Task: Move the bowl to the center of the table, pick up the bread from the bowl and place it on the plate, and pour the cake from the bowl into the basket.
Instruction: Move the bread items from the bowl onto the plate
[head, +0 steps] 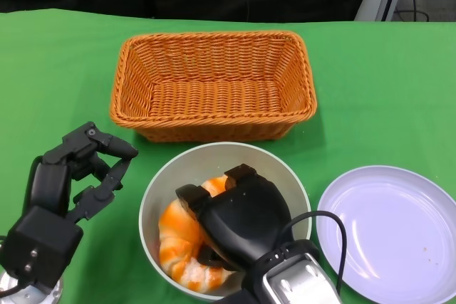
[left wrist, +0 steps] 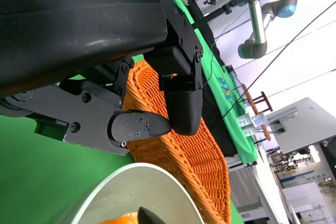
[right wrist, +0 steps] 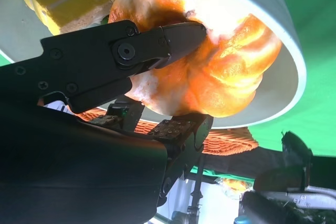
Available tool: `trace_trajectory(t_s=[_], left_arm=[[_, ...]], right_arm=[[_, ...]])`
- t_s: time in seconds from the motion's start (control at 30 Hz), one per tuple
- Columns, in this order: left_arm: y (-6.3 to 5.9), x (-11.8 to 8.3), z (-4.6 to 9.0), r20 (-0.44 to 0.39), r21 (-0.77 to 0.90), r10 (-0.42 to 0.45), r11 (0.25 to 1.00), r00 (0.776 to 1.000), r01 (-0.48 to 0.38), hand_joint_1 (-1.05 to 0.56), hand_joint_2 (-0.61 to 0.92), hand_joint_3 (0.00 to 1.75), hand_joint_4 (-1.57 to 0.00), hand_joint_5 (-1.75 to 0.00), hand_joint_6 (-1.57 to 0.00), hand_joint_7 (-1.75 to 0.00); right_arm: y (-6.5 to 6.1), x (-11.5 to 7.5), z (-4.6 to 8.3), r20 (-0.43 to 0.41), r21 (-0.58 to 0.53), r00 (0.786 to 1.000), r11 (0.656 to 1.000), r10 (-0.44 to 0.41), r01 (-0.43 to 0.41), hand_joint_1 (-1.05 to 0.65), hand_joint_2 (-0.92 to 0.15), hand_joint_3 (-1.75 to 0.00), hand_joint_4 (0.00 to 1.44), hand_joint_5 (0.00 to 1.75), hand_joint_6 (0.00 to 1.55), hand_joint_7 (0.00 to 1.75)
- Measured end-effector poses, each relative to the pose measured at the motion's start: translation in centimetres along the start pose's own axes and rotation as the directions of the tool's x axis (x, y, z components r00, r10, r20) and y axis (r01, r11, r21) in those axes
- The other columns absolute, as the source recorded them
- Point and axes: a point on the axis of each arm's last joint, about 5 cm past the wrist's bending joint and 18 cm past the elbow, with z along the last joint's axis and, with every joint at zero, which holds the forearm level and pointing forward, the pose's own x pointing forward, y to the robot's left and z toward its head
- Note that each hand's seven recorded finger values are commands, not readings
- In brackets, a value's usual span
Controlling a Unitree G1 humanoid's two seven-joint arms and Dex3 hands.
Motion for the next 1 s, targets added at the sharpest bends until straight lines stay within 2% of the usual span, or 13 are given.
trace_trajectory(t_s=[0.03, 0.1, 0.27, 0.37, 0.43, 0.83, 0.9, 1.0], left_arm=[[0.0, 0.0, 0.0, 0.0, -0.003, 0.001, 1.0, 1.0, -0.001, -0.18, 0.9, 0.39, -0.72, -1.5, -0.71, -1.22], [0.0, 0.0, 0.0, -0.002, -0.005, 0.002, 1.0, 1.0, -0.002, -0.18, 0.9, 0.4, -0.72, -1.47, -0.72, -1.21], [0.0, 0.0, 0.0, -0.003, -0.004, 0.002, 1.0, 1.0, -0.002, -0.18, 0.89, 0.41, -0.73, -1.45, -0.72, -1.2], [0.0, 0.0, 0.0, -0.004, -0.002, -0.001, 1.0, 1.0, 0.001, -0.19, 0.88, 0.42, -0.74, -1.45, -0.72, -1.2], [0.0, 0.0, 0.0, -0.004, 0.0, -0.002, 1.0, 1.0, 0.002, -0.18, 0.88, 0.43, -0.74, -1.44, -0.71, -1.2], [0.0, 0.0, 0.0, -0.005, 0.0, -0.002, 1.0, 1.0, 0.002, -0.19, 0.88, 0.44, -0.75, -1.44, -0.72, -1.2], [0.0, 0.0, 0.0, -0.006, -0.001, -0.002, 1.0, 1.0, 0.002, -0.18, 0.87, 0.44, -0.74, -1.43, -0.72, -1.2], [0.0, 0.0, 0.0, -0.01, -0.002, -0.001, 1.0, 1.0, 0.001, -0.17, 0.87, 0.45, -0.74, -1.43, -0.72, -1.2]], right_arm=[[0.0, 0.1, 0.1, 0.007, -0.011, 1.0, 1.0, 0.009, -0.009, -0.52, -0.92, -0.12, 0.7, 0.72, 0.68, 0.04], [-0.2, 0.4, 0.2, 0.021, -0.03, 0.999, 0.999, 0.03, -0.029, -0.47, -0.92, -0.1, 0.71, 0.85, 0.71, 0.02], [-0.5, 0.8, 0.2, 0.039, -0.056, 0.997, 0.997, 0.061, -0.059, -0.44, -0.92, -0.07, 0.69, 0.98, 0.72, 0.01], [-0.3, 0.9, -0.2, 0.071, -0.042, 0.996, 0.998, 0.053, -0.05, -0.37, -0.87, -0.01, 0.94, 0.78, 1.01, 0.03], [-0.3, 1.0, -0.6, 0.087, -0.028, 0.995, 0.999, 0.041, -0.039, -0.37, -0.88, -0.01, 1.0, 0.71, 1.07, 0.02], [0.0, 1.2, -1.6, 0.109, 0.041, 0.994, 0.999, 0.005, -0.01, -0.39, -0.92, -0.01, 1.0, 0.68, 1.03, 0.0], [0.2, 1.1, -1.8, 0.112, 0.066, 0.993, 0.997, -0.045, 0.038, -0.41, -0.92, -0.03, 0.94, 0.84, 1.07, 0.01], [0.8, 0.9, -2.1, 0.105, 0.1, 0.99, 0.991, -0.098, 0.088, -0.41, -0.92, -0.04, 0.91, 0.9, 1.08, 0.01]])
